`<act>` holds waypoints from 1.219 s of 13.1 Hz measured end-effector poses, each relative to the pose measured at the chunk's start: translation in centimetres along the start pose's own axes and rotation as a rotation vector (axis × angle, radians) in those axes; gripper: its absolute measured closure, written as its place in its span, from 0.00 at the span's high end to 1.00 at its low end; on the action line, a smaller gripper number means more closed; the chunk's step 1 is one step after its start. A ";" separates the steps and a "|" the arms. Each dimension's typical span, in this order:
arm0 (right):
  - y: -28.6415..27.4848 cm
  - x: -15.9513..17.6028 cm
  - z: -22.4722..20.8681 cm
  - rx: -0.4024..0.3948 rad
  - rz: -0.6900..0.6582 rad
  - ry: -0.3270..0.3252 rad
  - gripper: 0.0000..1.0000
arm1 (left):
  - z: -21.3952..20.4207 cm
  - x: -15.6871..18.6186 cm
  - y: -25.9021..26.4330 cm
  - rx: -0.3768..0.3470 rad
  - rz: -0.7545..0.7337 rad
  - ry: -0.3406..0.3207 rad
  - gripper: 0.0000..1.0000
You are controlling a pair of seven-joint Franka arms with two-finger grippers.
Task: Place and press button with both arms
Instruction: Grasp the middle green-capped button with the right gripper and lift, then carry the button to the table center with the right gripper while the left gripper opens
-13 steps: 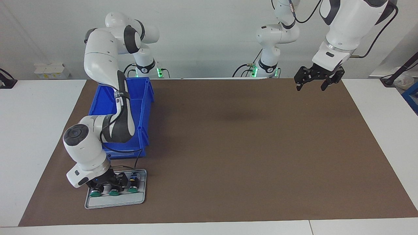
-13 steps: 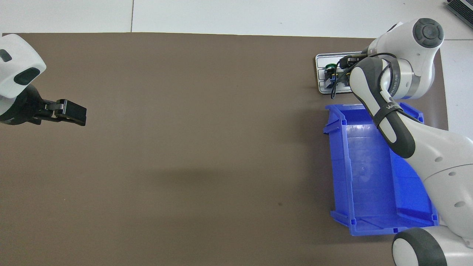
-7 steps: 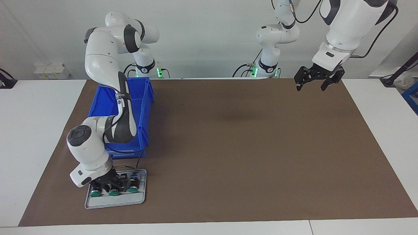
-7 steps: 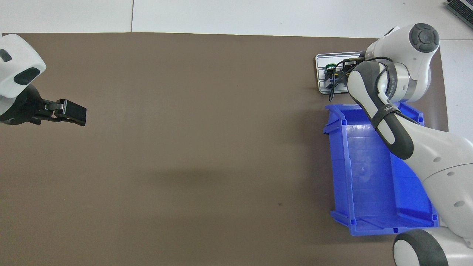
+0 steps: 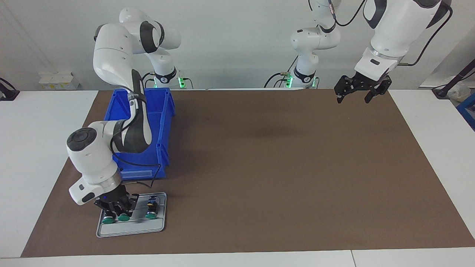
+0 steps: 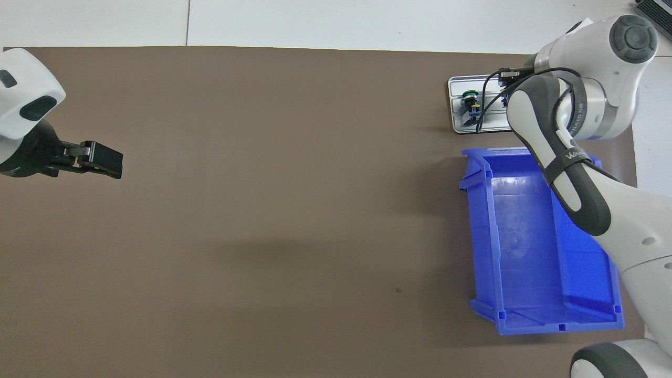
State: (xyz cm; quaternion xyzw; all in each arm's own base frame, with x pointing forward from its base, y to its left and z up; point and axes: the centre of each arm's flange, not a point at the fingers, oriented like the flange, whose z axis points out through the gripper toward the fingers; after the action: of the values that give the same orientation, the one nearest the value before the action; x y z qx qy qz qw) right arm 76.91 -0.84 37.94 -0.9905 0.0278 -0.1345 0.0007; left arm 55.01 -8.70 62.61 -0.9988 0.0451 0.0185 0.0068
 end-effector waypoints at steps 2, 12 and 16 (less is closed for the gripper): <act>-3.1 0.0 -3.3 0.010 0.148 -0.002 0.33 | 0.0 0.0 0.0 0.000 0.000 0.000 1.00; -31.8 -9.3 -5.6 -0.075 1.091 0.005 0.33 | 0.0 0.0 0.0 0.000 0.000 0.000 1.00; -40.1 -14.9 -5.4 -0.084 1.291 0.011 0.33 | 0.0 0.0 0.3 0.000 0.005 0.000 1.00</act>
State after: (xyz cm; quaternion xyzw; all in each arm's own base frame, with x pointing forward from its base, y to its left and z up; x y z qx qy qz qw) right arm 63.33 40.04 39.58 -0.7730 0.6232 -0.1108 0.0425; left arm 54.97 -8.96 62.61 -0.9987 0.0475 0.0184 0.0068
